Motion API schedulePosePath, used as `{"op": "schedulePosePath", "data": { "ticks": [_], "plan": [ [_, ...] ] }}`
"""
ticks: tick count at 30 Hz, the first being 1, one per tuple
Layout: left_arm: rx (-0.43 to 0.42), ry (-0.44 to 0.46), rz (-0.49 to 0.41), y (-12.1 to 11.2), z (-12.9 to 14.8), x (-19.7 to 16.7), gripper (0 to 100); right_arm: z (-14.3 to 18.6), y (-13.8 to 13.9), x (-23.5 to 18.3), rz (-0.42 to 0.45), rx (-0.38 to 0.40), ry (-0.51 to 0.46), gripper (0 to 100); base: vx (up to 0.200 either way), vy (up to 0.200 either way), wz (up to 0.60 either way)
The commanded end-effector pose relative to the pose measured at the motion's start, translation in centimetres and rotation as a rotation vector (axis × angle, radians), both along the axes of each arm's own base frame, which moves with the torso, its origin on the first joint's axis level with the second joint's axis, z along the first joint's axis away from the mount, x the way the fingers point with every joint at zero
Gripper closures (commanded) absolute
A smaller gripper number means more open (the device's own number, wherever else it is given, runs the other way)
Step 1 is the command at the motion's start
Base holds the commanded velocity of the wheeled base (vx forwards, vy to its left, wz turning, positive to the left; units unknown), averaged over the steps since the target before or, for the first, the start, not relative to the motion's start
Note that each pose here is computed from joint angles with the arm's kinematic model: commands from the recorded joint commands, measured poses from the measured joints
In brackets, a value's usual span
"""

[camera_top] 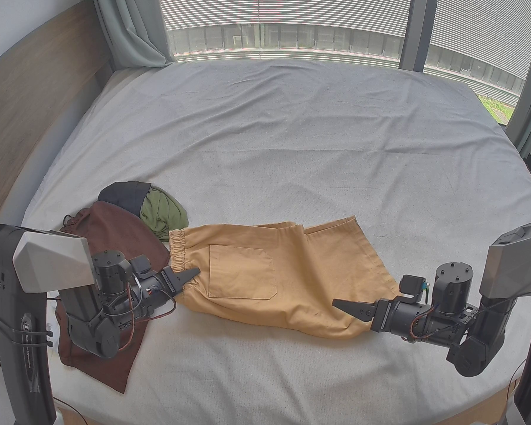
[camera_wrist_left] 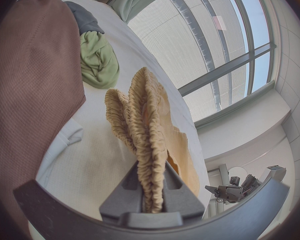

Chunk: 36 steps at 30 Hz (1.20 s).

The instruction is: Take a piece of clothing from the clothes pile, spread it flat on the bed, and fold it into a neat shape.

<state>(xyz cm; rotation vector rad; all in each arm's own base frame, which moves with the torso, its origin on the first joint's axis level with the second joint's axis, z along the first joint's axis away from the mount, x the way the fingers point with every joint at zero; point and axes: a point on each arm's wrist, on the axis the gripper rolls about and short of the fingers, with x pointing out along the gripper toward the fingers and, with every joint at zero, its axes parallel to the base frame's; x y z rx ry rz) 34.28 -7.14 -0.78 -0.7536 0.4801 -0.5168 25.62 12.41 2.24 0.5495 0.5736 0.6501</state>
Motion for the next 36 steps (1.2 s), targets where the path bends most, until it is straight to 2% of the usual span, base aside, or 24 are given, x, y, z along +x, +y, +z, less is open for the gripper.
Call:
{"op": "schedulePosePath", "data": {
  "ticks": [1, 7, 19, 36],
  "plan": [
    [-0.003, -0.027, 0.008, 0.3, 0.9, 0.0, 100, -0.2, 0.0, 0.1, 0.000, -0.001, 0.003, 0, 0.000, 0.000, 0.00],
    [-0.003, -0.021, 0.016, 1.0, 1.0, -0.2, 100, -0.3, 0.0, 0.1, -0.003, -0.004, 0.007, 0, 0.000, 0.000, 0.00],
    [0.033, -0.068, -0.036, 5.2, 1.8, -0.9, 100, -0.3, 0.0, 0.1, -0.003, -0.005, 0.006, 0, 0.000, 0.000, 0.00],
    [0.036, -0.078, -0.031, 5.7, 2.0, -0.8, 100, -0.5, 0.0, 0.2, -0.004, -0.007, 0.011, 0, 0.000, 0.000, 0.00]
  ]
}}
